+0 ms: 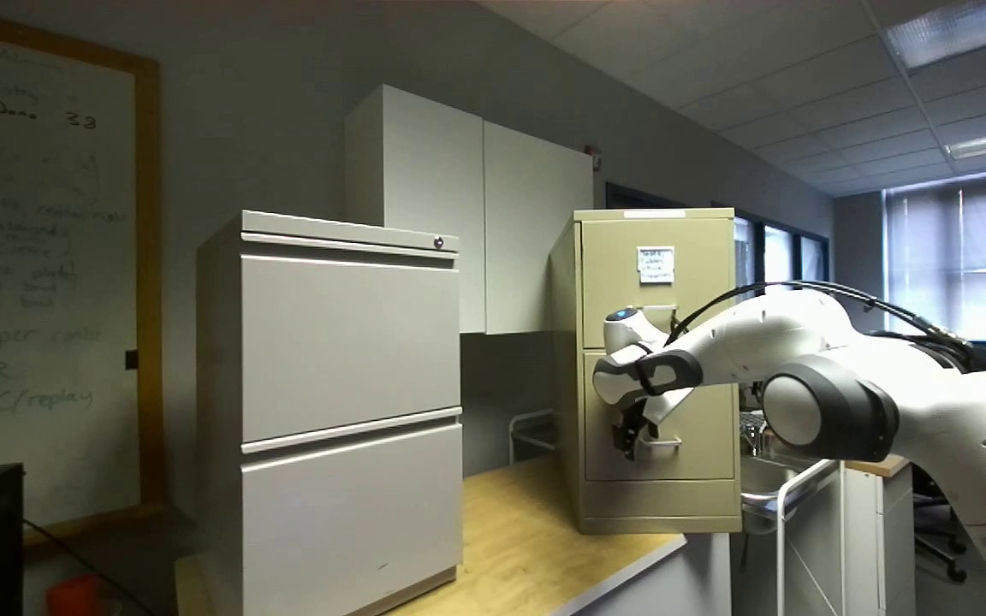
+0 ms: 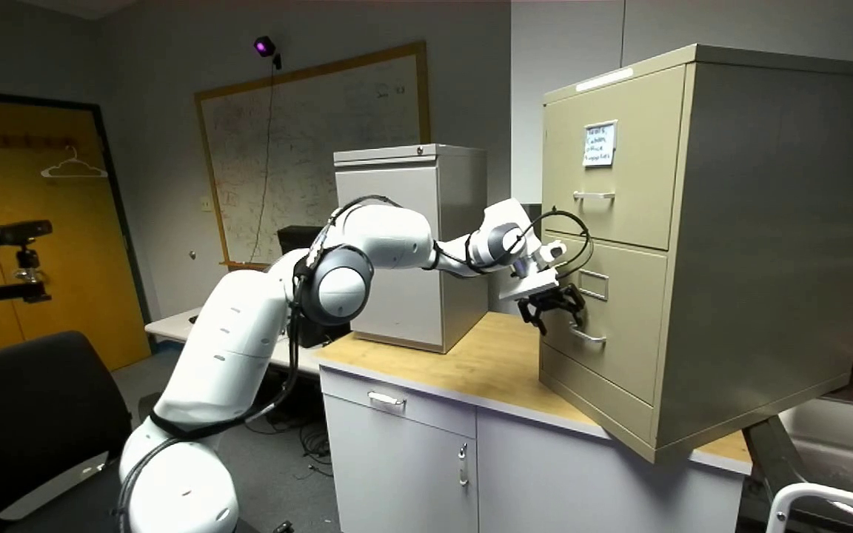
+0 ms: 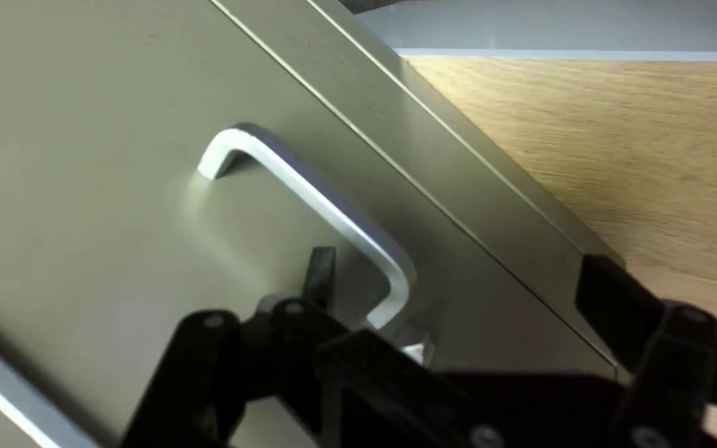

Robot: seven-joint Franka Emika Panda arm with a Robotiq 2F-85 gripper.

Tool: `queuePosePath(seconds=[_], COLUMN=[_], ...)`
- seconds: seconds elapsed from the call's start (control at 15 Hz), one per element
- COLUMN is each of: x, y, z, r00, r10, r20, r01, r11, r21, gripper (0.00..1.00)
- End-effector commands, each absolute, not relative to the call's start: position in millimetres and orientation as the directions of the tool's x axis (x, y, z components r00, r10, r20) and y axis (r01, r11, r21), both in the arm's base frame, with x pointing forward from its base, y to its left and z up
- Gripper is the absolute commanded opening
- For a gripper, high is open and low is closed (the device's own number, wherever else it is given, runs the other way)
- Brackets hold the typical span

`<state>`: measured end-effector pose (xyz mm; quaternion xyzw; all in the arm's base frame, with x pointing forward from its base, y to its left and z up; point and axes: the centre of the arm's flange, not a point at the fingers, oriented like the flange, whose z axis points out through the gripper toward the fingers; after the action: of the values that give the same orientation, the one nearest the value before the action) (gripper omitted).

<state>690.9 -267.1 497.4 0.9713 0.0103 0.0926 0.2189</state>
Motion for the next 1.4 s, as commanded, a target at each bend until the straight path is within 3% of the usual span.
queuePosePath(seconds=[0.0, 0.4, 0.47, 0.6, 1.0, 1.2, 1.33], x=[712, 709, 708, 704, 700, 699, 694], y=[-278, -284, -284, -286, -285, -279, -264], z=[495, 468, 468, 473, 487, 489, 487], r00=[0.985, 0.992, 0.992, 0.992, 0.990, 0.991, 0.993], r10=[0.077, 0.048, 0.046, 0.037, 0.036, 0.062, 0.086], r20=[0.152, 0.113, 0.116, 0.122, 0.137, 0.120, 0.084], r01=[0.006, 0.000, -0.002, -0.013, -0.018, 0.016, 0.054], r11=[-0.907, -0.920, -0.922, -0.923, -0.929, -0.936, -0.945], r21=[0.420, 0.391, 0.387, 0.385, 0.370, 0.352, 0.324], gripper=[1.00, 1.00, 0.75, 0.70, 0.23, 0.05, 0.07])
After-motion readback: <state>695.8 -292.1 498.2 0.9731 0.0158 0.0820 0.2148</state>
